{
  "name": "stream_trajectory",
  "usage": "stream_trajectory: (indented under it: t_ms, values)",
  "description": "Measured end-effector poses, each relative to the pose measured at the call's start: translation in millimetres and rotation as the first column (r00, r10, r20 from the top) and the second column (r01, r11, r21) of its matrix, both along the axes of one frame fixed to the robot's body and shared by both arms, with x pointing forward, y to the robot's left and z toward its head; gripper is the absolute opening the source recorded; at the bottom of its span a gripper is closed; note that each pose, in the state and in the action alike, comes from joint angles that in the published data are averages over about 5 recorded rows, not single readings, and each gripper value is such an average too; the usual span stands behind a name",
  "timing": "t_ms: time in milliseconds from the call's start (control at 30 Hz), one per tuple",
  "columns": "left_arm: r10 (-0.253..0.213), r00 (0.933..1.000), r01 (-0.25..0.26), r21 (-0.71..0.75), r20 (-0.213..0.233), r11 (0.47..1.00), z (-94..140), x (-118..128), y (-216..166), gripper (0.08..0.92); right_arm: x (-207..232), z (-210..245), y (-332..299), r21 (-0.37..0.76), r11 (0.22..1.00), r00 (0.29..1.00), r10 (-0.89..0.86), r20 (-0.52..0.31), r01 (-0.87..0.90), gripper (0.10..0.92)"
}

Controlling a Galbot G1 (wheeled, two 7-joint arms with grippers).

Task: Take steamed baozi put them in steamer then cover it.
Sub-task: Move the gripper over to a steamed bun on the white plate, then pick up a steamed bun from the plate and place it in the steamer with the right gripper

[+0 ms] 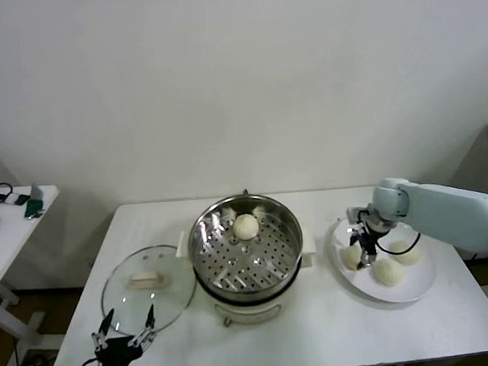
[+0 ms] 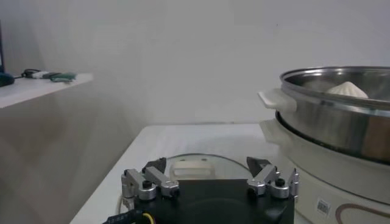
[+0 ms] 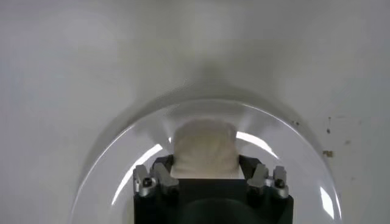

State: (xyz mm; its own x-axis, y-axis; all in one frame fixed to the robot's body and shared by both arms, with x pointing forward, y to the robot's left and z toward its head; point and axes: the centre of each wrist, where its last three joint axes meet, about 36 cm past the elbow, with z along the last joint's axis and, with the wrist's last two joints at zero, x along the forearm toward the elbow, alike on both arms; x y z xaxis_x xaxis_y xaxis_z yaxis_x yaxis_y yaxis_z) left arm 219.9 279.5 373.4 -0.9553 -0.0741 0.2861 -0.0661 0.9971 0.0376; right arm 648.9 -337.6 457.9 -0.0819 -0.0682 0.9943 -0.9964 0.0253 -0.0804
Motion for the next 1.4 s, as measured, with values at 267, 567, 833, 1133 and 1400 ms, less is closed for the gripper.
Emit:
stream_trajectory:
  t_ms: [267,567,833,1133,1400]
  values:
    - [0.002,1.0,-0.002,0.0,0.003,1.0,0.1,1.7,0.4,0.823,9.1,29.0,1.2,0.006,1.0,1.0,0.018,0.017,-0.018,0.656]
    - [0.0,0.9999,0.0,-0.002,0.01,1.0,3.0,4.4,-0.5,0.823,23.4,144.4,26.9,0.027,0.995,0.993,0.094,0.073,-0.096,0.66]
    - [-0.008,0.9996,0.008,-0.008,0.026,1.0,9.3,7.1,-2.1,0.823,3.8,260.6,102.9,0.1,0.97,0.969,0.206,0.14,-0.22,0.659]
    - [-0.009,0.9991,0.009,-0.007,0.042,1.0,15.6,7.6,-2.4,0.823,-28.5,291.1,219.6,0.133,0.923,0.926,0.34,0.164,-0.362,0.653]
    - [-0.006,0.9989,0.006,-0.002,0.047,1.0,20.1,5.0,-1.4,0.823,-38.7,244.0,300.1,0.101,0.9,0.902,0.409,0.142,-0.424,0.655]
